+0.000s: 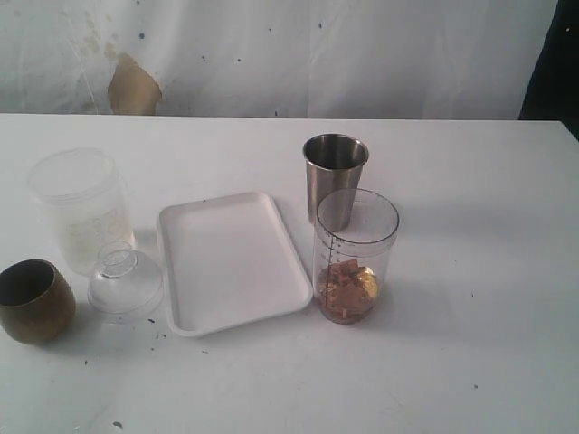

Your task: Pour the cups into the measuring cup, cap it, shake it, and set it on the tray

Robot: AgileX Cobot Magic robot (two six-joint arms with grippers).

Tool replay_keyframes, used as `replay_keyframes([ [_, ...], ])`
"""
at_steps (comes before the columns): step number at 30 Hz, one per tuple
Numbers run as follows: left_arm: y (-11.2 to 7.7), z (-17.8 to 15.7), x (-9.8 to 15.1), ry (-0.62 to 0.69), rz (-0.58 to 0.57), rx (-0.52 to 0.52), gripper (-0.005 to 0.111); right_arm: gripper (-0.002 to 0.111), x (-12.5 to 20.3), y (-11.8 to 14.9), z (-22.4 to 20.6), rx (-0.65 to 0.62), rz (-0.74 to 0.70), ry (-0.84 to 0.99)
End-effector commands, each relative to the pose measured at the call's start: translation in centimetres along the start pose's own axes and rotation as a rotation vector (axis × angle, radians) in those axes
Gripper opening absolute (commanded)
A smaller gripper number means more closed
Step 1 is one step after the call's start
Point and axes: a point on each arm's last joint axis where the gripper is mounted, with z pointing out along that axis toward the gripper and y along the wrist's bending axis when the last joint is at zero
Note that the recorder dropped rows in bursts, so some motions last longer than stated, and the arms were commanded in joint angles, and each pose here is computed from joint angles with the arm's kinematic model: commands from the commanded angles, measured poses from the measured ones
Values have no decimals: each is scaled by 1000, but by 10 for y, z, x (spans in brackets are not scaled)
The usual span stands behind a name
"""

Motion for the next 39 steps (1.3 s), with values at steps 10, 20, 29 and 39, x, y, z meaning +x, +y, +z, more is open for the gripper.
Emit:
replay_keyframes([
  [10, -32, 5, -64, -62, 82, 55, 0, 0, 45, -22, 13, 77, -119, -12],
  [20, -55, 63, -85, 568, 386, 29, 0, 0, 47, -22, 13, 75, -100, 18],
  [29, -75, 119, -29, 1170, 491, 172, 0, 0, 47, -22, 13, 75, -100, 12],
  [39, -84, 178, 40, 1350, 511, 175, 74, 0, 46, -22, 13, 75, -101, 4],
])
